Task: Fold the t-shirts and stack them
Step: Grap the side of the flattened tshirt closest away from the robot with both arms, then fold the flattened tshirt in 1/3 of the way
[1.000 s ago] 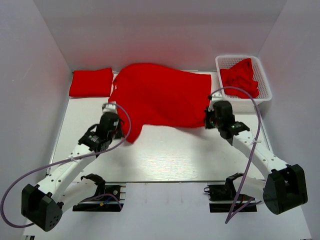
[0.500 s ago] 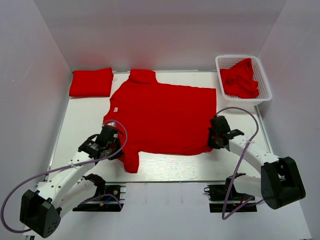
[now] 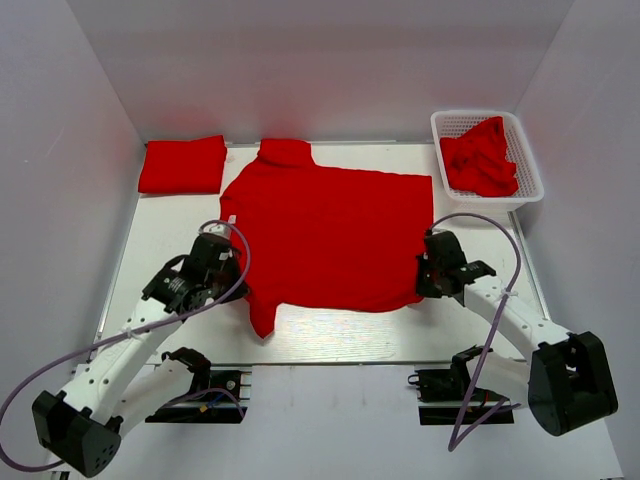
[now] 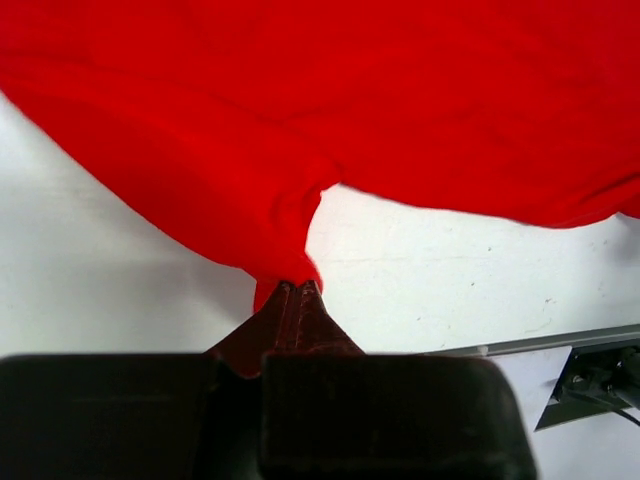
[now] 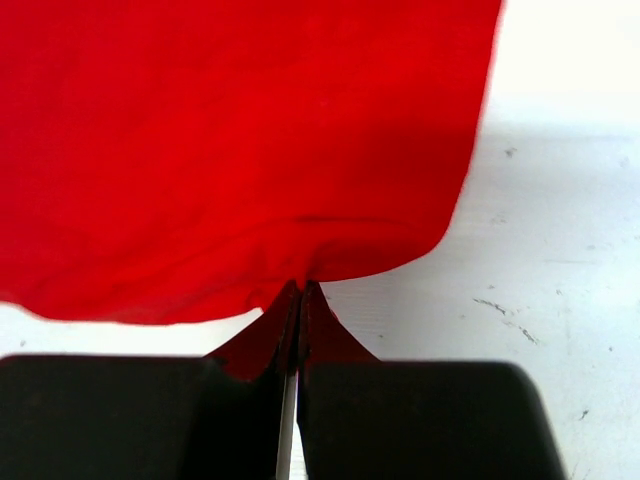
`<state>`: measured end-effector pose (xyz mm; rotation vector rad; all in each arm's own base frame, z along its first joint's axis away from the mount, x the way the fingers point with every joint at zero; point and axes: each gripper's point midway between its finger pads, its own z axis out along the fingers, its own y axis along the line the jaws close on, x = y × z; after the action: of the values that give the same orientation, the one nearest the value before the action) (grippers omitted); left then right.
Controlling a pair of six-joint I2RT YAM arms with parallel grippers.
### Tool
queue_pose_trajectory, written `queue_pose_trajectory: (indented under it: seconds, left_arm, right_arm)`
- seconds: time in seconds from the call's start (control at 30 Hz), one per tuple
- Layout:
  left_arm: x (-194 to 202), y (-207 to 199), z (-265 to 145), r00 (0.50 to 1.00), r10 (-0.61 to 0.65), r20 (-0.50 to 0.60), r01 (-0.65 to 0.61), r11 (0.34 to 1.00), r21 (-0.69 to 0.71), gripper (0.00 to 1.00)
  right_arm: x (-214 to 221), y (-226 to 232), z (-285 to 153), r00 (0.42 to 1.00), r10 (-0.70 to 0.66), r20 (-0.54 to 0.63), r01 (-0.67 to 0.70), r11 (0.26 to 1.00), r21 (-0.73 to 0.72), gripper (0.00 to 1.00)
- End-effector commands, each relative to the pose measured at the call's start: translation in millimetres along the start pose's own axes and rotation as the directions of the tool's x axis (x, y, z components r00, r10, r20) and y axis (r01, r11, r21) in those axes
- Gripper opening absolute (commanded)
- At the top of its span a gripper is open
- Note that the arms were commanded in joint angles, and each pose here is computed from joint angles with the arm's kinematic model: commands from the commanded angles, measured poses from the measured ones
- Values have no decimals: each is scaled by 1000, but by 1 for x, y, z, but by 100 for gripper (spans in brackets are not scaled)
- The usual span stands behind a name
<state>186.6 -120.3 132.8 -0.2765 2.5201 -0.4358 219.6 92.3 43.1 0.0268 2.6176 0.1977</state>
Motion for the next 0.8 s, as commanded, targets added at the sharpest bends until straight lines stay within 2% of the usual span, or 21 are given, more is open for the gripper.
queue_pose_trajectory:
  seconds: [0.0,0.13,0.3,0.47,0.77]
  left_arm:
    - [-25,-14,-2,998,21,54,-23,999,30,0]
    - [-69,-23,-9,983,12,186,-10,1000,-10,0]
    - [-104,-21,-4,969,21,248,11,992,-128,0]
    - [-121,-21,18,972,57,227,-8,978,-209,0]
    - [-163,-21,35,953,81,293,1,963,-268,0]
  right_arm:
    - [-22,15,-9,997,-64,42,67,995,-70,0]
    - [-38,11,-13,996,-72,43,73,997,-14,0]
    - [-41,7,-10,998,-56,-15,56,998,32,0]
    - [-54,4,-7,1000,-14,-12,15,998,62,0]
    - [-93,-1,-10,998,49,46,-53,995,84,0]
